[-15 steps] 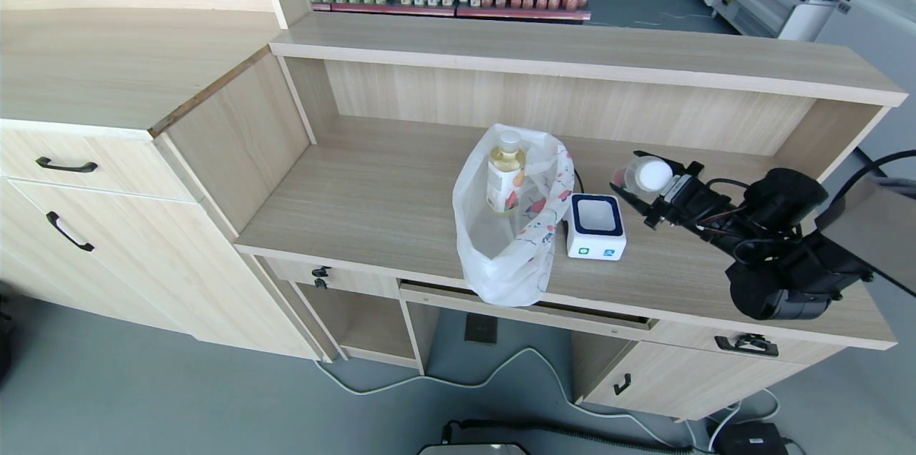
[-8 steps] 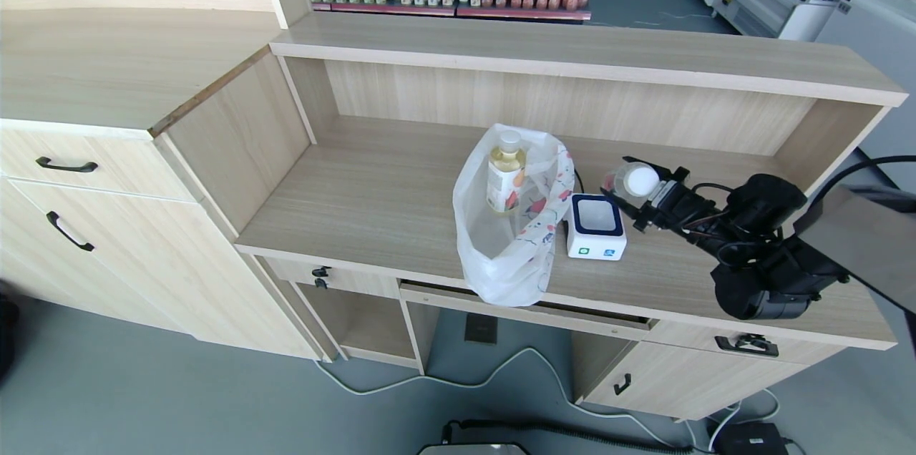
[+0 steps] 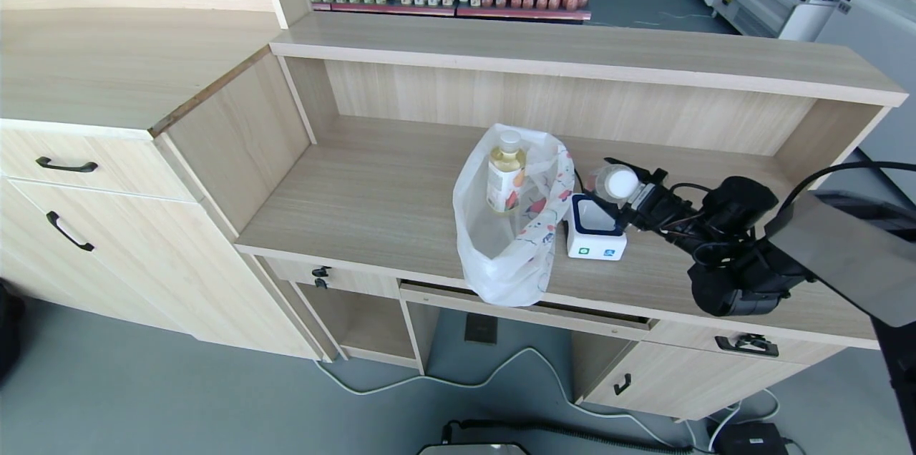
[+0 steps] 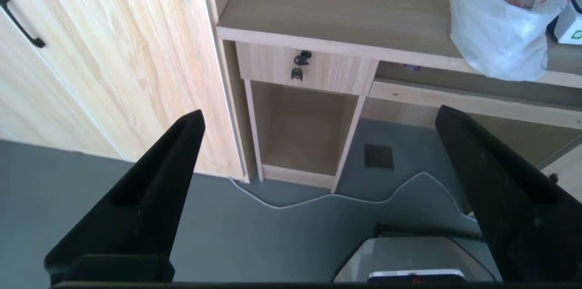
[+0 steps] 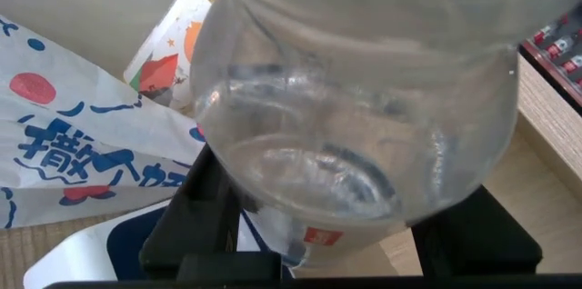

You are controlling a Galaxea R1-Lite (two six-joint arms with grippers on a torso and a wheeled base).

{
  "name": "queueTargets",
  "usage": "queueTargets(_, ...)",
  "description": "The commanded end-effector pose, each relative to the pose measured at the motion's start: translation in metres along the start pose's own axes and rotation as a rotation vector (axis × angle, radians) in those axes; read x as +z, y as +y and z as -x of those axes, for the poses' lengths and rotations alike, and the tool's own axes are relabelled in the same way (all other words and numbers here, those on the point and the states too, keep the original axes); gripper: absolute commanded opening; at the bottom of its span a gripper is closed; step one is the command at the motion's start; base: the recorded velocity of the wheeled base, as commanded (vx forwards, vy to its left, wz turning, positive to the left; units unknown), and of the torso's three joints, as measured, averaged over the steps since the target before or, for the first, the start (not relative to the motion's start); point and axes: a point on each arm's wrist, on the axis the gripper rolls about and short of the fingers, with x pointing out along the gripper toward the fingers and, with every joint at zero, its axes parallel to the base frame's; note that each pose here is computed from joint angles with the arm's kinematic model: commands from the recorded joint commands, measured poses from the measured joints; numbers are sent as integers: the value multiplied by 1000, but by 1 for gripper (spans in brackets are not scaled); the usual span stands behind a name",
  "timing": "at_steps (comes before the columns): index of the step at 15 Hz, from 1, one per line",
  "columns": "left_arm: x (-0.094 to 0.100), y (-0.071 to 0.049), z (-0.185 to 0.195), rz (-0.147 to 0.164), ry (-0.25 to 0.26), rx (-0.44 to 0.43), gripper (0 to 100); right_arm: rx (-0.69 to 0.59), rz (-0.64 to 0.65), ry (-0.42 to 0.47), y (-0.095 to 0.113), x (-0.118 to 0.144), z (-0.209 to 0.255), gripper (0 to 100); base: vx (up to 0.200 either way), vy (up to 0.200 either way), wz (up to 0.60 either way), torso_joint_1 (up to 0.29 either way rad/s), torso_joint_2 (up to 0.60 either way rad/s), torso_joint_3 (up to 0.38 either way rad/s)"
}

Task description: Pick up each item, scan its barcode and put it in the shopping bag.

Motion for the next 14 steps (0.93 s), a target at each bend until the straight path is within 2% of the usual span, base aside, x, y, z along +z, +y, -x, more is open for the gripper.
queueTargets(1,0,0,0,-1,0,0,100,7,-7,1,8,-6,-2,0,0,0,0,0,0,0)
queueTargets(7,0,0,0,1,-2,0,100,7,-7,-10,15,-13,-8,0,0,0,0,0,0,0)
queueTargets(10,0,0,0,1,0,0,100,13,-11,-28,19,-8,-14,0,0,0,0,0,0,0)
queueTargets(12,0,0,0,1,-2,0,100,2,-13,-43,11,1,-17,0,0,0,0,0,0,0)
queueTargets(14,0,0,0,1,0,0,100,-15,-51,-54,-16,30,-9,0,0,0,0,0,0,0)
